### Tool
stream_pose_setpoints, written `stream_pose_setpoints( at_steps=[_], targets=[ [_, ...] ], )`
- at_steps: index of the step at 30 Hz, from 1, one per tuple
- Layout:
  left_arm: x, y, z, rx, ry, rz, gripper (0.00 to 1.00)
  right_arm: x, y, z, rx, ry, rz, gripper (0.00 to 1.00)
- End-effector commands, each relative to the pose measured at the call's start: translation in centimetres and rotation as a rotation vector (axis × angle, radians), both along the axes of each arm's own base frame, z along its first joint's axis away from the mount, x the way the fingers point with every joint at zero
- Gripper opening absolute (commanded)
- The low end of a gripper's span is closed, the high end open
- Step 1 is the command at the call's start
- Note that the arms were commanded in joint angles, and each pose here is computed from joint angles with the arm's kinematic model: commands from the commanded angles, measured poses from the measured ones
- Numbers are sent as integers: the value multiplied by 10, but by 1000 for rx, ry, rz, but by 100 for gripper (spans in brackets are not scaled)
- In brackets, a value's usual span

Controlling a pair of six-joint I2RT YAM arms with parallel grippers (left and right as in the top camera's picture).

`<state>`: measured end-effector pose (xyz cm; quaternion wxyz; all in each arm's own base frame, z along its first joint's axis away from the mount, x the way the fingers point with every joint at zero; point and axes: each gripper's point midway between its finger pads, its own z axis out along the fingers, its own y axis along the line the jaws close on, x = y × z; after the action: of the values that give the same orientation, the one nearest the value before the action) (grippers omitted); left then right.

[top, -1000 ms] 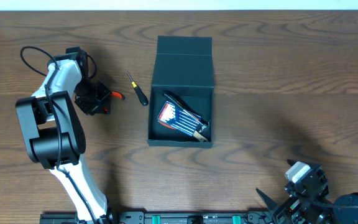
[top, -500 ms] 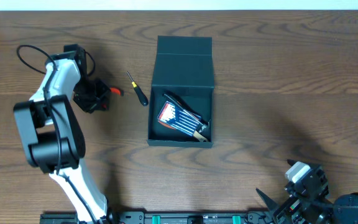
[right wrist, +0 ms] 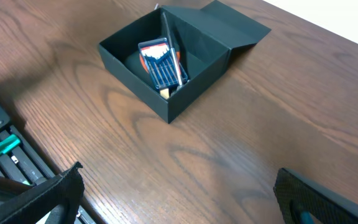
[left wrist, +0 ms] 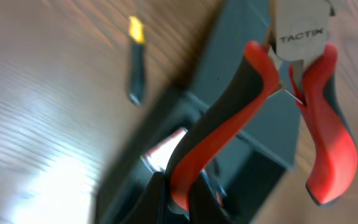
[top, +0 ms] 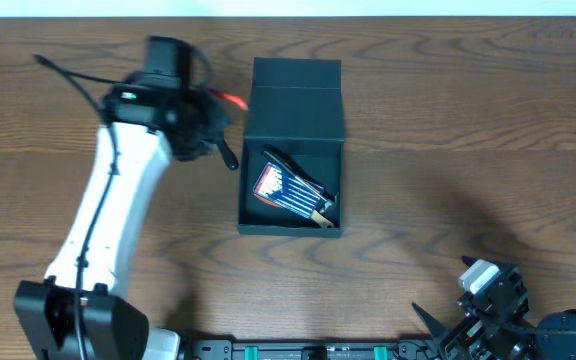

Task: Pack container
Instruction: 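Lift the pliers with the left gripper and release them in the box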

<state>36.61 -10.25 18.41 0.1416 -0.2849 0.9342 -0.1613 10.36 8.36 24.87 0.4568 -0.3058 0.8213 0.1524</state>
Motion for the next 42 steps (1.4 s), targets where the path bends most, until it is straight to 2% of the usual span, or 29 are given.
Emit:
stream_pose_setpoints(
  at_steps=[1, 8, 16, 22, 30, 39, 40, 42],
  targets=[
    [-9, -37, -1, -32, 36, 99, 6, 1, -2, 0, 6, 1, -20, 99],
    [-43, -109, -19, -79, 141, 192, 6, 1, -2, 0, 6, 1, -20, 99],
    [-63, -142, -56, -47, 248, 284, 6, 1, -2, 0, 6, 1, -19, 99],
    [-71, -150, -79, -23, 308, 369, 6, 1, -2, 0, 6, 1, -20, 99],
    [-91, -134, -110, 20, 399, 516, 6, 1, -2, 0, 6, 1, -20, 99],
    [-95, -132, -144, 36, 454, 530, 6, 1, -2, 0, 6, 1, -19, 99],
    [-93, -132, -145, 33, 452, 532, 7, 1, -2, 0, 6, 1, -19, 99],
    [-91, -133, -147, 27, 449, 534, 17, 1, -2, 0, 6, 1, -19, 99]
  ],
)
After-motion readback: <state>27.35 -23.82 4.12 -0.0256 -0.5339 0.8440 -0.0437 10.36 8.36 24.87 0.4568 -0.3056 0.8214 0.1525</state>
